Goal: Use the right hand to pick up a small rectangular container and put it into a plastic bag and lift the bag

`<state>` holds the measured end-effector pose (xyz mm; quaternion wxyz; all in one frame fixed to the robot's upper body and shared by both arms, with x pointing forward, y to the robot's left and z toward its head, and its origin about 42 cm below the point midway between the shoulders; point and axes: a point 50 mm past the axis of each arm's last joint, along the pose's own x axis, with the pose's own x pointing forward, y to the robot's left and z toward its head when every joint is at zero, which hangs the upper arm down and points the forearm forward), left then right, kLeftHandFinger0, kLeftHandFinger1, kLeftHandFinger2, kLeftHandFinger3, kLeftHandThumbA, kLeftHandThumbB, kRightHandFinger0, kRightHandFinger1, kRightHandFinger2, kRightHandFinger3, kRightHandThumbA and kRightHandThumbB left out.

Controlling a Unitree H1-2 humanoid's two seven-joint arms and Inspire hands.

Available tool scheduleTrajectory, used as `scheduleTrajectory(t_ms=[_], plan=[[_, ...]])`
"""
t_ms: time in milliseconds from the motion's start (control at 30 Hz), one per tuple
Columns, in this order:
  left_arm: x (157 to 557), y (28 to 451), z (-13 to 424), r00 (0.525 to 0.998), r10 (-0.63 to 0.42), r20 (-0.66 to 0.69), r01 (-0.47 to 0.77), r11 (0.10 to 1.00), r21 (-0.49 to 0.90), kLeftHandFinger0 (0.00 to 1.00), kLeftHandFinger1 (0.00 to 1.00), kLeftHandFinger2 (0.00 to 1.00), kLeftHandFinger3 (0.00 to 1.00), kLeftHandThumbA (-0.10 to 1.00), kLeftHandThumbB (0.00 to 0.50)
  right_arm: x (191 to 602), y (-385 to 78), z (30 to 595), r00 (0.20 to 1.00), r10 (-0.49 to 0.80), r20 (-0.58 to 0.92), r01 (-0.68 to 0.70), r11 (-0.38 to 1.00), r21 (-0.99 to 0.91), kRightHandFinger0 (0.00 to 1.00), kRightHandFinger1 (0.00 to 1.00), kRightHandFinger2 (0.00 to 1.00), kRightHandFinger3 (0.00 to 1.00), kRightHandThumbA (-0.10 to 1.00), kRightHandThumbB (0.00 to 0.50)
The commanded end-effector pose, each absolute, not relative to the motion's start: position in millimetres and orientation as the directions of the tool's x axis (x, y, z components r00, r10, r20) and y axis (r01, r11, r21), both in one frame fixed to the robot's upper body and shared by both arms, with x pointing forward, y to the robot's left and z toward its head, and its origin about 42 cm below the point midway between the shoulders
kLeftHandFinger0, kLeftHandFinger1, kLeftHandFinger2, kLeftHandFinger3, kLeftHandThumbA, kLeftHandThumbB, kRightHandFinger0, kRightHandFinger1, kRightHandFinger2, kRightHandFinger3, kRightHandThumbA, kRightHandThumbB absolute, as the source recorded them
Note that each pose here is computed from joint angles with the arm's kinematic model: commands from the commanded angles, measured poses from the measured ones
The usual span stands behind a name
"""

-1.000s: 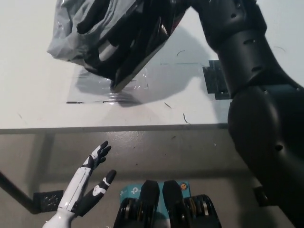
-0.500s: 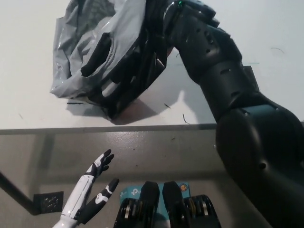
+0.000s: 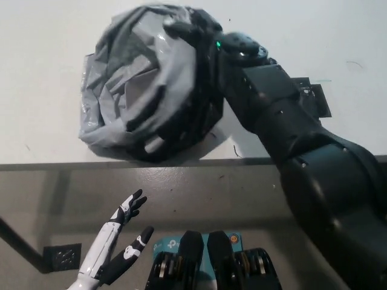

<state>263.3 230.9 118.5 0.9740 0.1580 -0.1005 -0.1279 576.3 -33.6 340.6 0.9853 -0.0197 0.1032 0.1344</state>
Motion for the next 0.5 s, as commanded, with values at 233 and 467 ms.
scheduleTrajectory(t_ms=[233,467], plan=[[266.8,231.2,130.3,0.931,-0.3,0.21,0.213,0.911,0.354,1.0,1.0,0.96,1.0,0.81,0.227,600.7,-103.4,420.4,0.977,0.202,-0.076,-0.203,0.741,-0.64,1.0,1.0,1.0,1.0,0.63,0.415],[266.7,235.5,131.7,0.93,-0.302,0.21,0.21,0.904,0.371,1.0,0.98,0.95,1.0,0.81,0.219,602.6,-115.6,441.1,0.979,0.191,-0.077,-0.19,0.694,-0.694,1.0,1.0,1.0,1.0,0.77,0.443]])
